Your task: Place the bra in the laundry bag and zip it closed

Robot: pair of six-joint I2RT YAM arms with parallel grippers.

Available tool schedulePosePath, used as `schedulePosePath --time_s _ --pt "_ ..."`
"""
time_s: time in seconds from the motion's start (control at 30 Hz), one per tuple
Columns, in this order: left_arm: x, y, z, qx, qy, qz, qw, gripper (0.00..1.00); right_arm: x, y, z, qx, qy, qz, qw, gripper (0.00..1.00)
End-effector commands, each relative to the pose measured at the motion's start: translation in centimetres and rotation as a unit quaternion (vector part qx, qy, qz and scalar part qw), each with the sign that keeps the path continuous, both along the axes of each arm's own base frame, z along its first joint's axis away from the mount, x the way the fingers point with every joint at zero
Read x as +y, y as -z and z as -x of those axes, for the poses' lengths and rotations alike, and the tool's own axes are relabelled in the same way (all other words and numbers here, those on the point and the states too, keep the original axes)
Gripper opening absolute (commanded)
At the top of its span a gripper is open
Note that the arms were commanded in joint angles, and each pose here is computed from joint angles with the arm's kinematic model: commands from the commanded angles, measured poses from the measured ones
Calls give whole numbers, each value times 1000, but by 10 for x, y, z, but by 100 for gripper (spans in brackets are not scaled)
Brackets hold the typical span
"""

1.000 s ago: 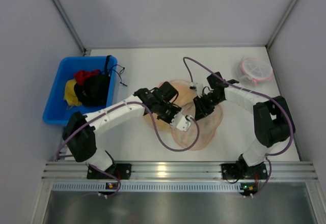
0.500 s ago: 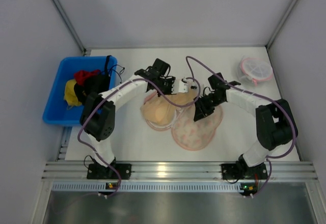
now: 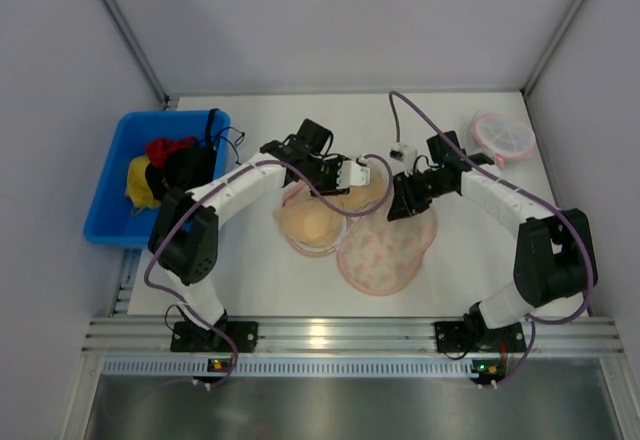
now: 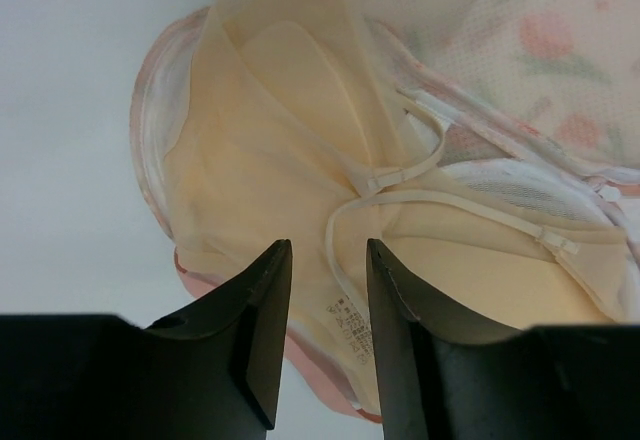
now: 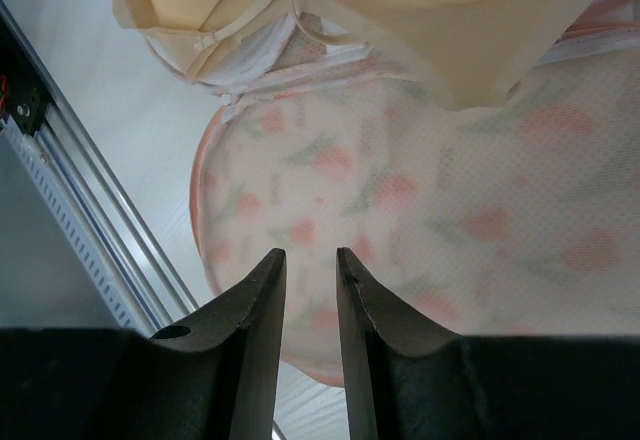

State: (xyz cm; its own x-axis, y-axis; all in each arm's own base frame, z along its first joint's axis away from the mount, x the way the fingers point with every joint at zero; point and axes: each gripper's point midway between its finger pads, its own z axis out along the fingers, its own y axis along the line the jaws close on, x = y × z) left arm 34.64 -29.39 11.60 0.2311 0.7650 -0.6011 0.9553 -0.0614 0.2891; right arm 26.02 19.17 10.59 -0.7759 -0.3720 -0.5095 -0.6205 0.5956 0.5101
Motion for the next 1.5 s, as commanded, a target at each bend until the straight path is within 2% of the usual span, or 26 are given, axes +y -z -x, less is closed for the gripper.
schedulePosePath --time_s 0.0,0.17,0.23,0.37,0.9,1.0,1.1,1.23,1.33,1.37,1.47 --pt "-20 -39 23 -54 74 40 995 42 0 -15 -23 -37 6 -12 999 28" --pt "-32 -11 58 -75 170 3 983 37 -4 -14 -29 -35 15 -11 999 28" --pt "-34 -7 62 -84 195 -1 977 33 -6 -14 -31 -33 18 -10 999 28" --pt "-41 12 66 -94 232 -28 968 32 -10 -10 -33 -27 24 -4 999 28" --pt "-50 59 32 -96 211 -111 967 37 -22 -1 -33 -12 35 1 999 28" --pt "-48 63 29 -97 204 -121 967 34 -25 -1 -33 -12 38 0 999 28" --pt "-43 66 30 -95 204 -135 965 26 -26 -1 -32 -13 39 -1 999 28" --pt "-45 53 40 -78 214 -121 966 9 -30 -4 -33 -18 41 -1 999 28" --pt "-56 25 51 -70 212 -73 972 5 -34 -2 -32 -18 44 3 999 28" --pt "-58 15 54 -68 206 -59 974 0 -35 -2 -33 -20 44 5 999 27" --pt "-66 -19 65 -64 198 -9 978 0 -38 -1 -33 -19 45 8 999 27"
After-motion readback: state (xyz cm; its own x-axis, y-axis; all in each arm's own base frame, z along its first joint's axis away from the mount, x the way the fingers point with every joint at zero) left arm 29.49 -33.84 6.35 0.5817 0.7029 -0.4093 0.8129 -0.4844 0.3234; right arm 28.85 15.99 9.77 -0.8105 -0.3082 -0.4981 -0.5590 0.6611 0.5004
